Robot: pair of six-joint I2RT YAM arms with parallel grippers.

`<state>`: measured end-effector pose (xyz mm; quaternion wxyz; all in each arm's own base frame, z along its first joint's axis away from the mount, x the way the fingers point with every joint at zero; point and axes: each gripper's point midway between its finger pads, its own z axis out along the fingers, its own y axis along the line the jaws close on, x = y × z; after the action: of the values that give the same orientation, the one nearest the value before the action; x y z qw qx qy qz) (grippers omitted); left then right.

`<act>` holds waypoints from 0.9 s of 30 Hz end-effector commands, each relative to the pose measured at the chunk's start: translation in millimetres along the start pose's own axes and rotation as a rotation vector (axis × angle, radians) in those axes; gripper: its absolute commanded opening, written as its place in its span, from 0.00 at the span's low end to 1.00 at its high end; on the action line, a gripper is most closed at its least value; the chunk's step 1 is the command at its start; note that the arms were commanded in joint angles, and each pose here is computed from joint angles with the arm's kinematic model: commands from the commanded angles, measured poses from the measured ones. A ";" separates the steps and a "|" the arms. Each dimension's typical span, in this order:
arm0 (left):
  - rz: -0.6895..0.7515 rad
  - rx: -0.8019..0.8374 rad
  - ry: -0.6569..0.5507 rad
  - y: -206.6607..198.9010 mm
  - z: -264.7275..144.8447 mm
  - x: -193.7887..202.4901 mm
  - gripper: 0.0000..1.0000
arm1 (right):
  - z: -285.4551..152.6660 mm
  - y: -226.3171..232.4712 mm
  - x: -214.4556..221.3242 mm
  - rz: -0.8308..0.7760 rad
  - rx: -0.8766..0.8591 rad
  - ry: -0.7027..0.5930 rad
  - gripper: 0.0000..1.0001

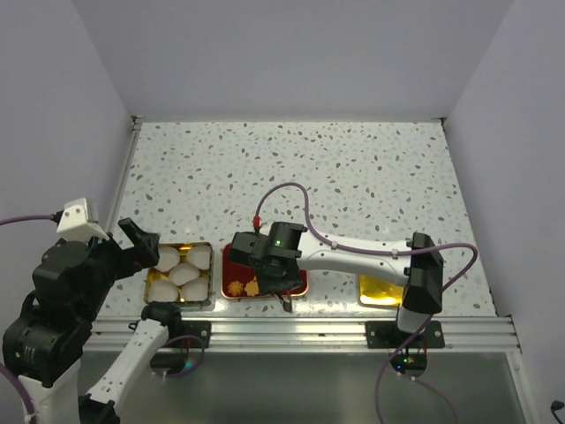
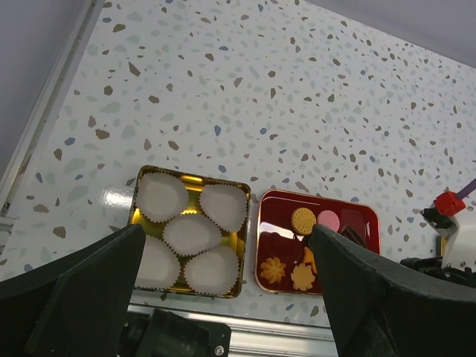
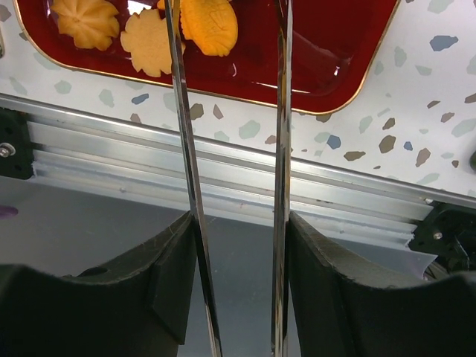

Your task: Pack the cookies

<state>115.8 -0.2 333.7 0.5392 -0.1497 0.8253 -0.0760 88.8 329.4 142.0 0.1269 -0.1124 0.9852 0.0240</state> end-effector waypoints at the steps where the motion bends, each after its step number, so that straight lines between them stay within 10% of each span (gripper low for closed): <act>1: 0.026 0.003 -0.011 1.7 -4.8 -3.1 1.00 | -0.4 2.8 -7.0 -0.007 0.007 -0.034 0.52; 27: 0.021 -0.005 0.011 0.6 8.5 4.5 1.00 | 2.8 11.3 -2.5 -0.026 -0.006 0.000 0.50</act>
<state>118.7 0.3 321.6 0.5259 -0.1482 0.8349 -0.0661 88.0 340.3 135.6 0.1167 -0.1230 0.9852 0.0234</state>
